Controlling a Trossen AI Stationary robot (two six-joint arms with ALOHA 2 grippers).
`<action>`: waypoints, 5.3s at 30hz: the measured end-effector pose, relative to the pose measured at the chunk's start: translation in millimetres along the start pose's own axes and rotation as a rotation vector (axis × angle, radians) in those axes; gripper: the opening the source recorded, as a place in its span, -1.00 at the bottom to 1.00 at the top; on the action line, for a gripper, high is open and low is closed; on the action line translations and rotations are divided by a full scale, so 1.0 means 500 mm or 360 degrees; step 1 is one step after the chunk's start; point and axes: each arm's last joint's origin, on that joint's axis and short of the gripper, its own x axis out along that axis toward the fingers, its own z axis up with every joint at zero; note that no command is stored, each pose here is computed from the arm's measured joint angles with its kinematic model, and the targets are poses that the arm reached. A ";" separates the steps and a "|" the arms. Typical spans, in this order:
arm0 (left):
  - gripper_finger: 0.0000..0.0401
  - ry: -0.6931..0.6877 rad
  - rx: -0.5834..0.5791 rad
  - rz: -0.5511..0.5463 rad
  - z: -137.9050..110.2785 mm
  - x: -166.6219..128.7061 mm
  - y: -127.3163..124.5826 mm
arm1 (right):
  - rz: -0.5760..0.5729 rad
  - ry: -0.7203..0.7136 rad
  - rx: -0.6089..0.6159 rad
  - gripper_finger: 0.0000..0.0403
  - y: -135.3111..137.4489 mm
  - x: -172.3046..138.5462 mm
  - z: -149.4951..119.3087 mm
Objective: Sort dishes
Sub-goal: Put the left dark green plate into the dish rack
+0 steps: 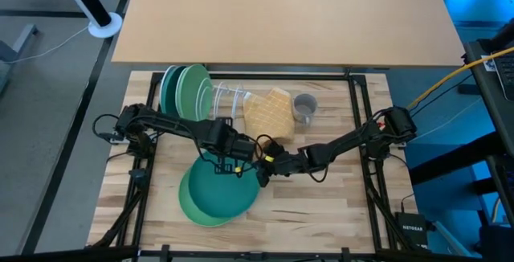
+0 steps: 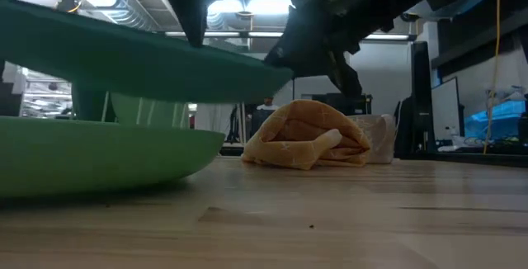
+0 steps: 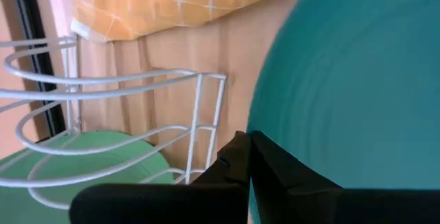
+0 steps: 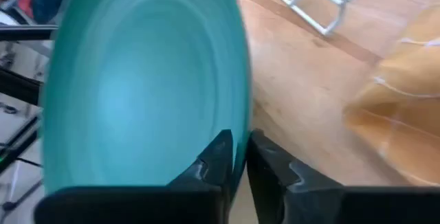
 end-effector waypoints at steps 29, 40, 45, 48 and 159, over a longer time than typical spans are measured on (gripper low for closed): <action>-0.66 0.0015 0.0041 -0.0187 0.004 0.005 0.007 | -0.0030 -0.0050 -0.0219 -0.86 0.001 -0.001 0.003; -0.97 0.0025 -0.0020 -0.0221 0.004 0.005 0.007 | -0.0053 -0.0083 -0.0260 -0.84 0.001 -0.001 0.005; -0.98 0.0026 -0.0043 -0.0222 0.004 0.005 0.006 | -0.0031 -0.0065 -0.0252 -0.78 0.002 -0.002 0.005; -0.99 0.0026 -0.0044 -0.0227 0.005 0.005 0.006 | 0.0008 -0.0025 -0.0254 -0.73 0.004 -0.002 0.003; -1.00 -0.0650 -0.0765 0.1809 -0.088 -0.076 0.166 | -0.0627 0.0244 -0.1544 -0.35 -0.068 -0.175 0.119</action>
